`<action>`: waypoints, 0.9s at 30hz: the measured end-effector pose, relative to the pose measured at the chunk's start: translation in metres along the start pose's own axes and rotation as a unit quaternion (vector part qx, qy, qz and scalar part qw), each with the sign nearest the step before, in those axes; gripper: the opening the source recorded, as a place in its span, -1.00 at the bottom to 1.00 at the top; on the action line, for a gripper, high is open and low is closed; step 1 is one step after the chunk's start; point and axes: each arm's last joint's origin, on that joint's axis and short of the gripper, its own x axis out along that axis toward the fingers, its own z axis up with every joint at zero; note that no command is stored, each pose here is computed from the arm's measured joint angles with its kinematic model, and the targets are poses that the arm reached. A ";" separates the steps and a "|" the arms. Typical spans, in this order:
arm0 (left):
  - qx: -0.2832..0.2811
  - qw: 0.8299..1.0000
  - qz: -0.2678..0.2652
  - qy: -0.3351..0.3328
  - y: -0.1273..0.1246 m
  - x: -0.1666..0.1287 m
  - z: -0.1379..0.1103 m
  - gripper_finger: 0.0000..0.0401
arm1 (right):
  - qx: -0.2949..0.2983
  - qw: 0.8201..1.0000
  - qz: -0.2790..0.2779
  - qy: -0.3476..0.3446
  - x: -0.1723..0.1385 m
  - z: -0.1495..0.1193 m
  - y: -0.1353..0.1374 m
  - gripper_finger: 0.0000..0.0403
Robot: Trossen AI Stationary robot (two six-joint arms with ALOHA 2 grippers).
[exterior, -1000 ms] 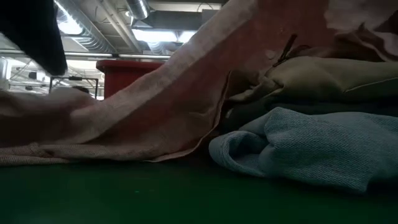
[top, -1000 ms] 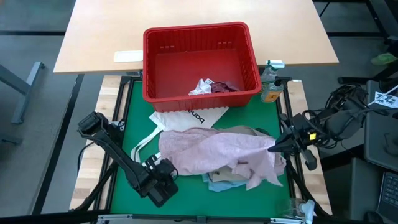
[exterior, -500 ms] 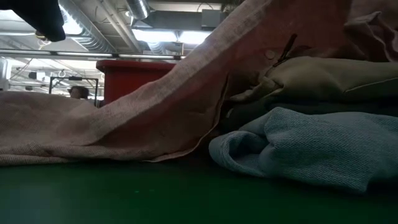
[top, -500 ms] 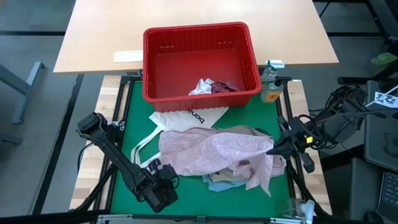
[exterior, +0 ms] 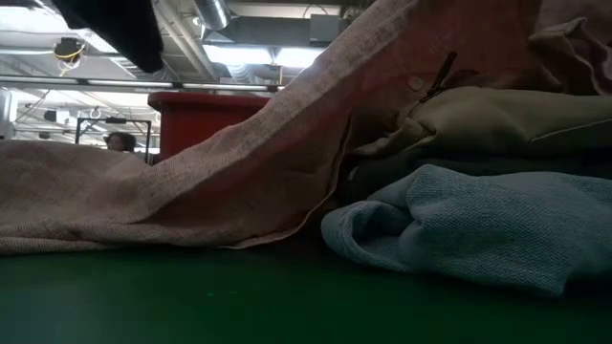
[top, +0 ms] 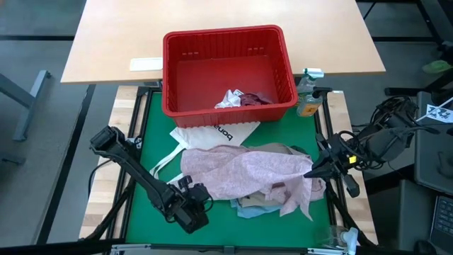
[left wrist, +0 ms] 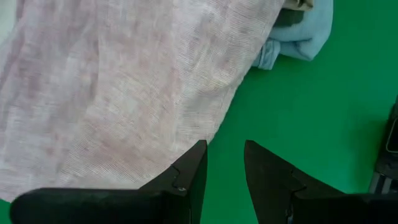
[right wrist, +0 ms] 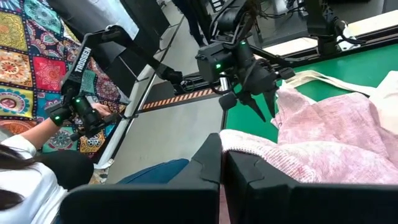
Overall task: Fold laundry
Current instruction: Fold the pink shirt
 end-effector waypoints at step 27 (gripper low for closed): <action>0.000 1.000 0.011 0.022 0.016 0.015 0.024 0.10 | 0.000 1.000 0.011 0.008 0.000 0.000 0.001 -0.99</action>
